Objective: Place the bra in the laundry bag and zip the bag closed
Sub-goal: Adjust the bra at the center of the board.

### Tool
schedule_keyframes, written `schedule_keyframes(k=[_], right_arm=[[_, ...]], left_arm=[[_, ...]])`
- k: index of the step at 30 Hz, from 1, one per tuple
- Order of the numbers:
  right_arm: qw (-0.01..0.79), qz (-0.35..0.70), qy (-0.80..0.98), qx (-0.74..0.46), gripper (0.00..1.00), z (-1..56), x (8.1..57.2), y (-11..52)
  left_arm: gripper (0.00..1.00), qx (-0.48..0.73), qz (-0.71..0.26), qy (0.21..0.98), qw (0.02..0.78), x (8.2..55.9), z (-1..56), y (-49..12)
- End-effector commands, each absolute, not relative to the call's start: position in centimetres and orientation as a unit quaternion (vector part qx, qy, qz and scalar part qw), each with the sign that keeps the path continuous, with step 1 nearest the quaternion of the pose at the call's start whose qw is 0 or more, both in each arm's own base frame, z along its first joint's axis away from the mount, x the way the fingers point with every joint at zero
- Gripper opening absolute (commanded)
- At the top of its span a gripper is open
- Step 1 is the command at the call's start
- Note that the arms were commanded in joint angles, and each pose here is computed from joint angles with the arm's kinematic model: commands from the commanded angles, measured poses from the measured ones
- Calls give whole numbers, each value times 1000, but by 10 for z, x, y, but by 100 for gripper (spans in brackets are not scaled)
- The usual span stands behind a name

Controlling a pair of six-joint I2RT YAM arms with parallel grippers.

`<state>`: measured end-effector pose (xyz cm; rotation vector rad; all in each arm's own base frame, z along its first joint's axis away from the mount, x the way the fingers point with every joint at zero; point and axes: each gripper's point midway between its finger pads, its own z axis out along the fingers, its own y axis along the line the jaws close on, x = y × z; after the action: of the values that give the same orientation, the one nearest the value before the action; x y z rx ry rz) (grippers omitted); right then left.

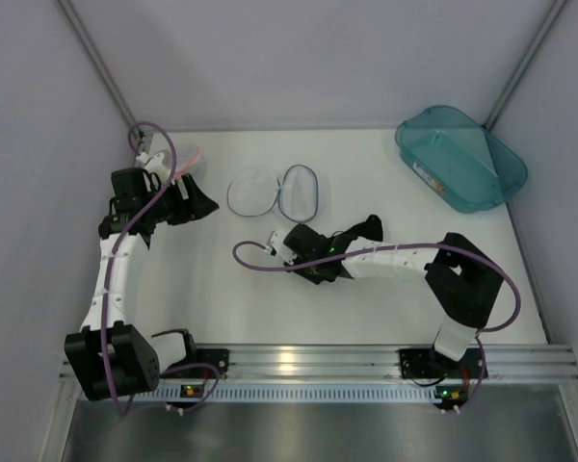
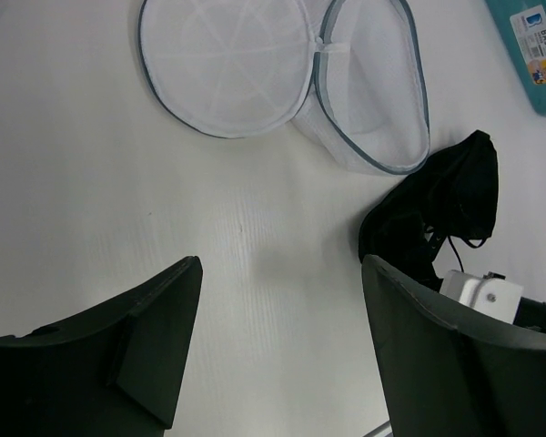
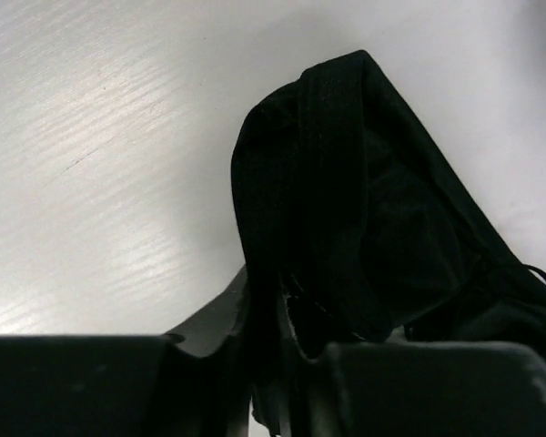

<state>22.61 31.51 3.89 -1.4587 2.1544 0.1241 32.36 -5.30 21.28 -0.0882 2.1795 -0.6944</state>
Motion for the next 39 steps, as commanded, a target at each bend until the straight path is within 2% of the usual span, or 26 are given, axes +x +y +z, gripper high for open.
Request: schedule_keyframes(k=[1, 3, 8, 20, 29, 39], right_arm=[[336, 121, 776, -520, 10, 89, 235, 336], [352, 144, 772, -510, 0, 104, 236, 337], [353, 218, 768, -488, 0, 125, 226, 340], [332, 373, 808, -313, 0, 138, 257, 282], [326, 471, 795, -198, 0, 157, 274, 249], [326, 525, 779, -104, 0, 161, 276, 212]], left_arm=[[77, -16, -282, 853, 438, 332, 231, -53], [76, -17, -284, 853, 436, 333, 230, -54], [76, -11, -291, 851, 438, 333, 234, -56], [76, 45, -289, 846, 447, 333, 236, -66], [75, 120, -271, 843, 449, 331, 236, -100], [75, 217, -264, 834, 433, 328, 230, -152]])
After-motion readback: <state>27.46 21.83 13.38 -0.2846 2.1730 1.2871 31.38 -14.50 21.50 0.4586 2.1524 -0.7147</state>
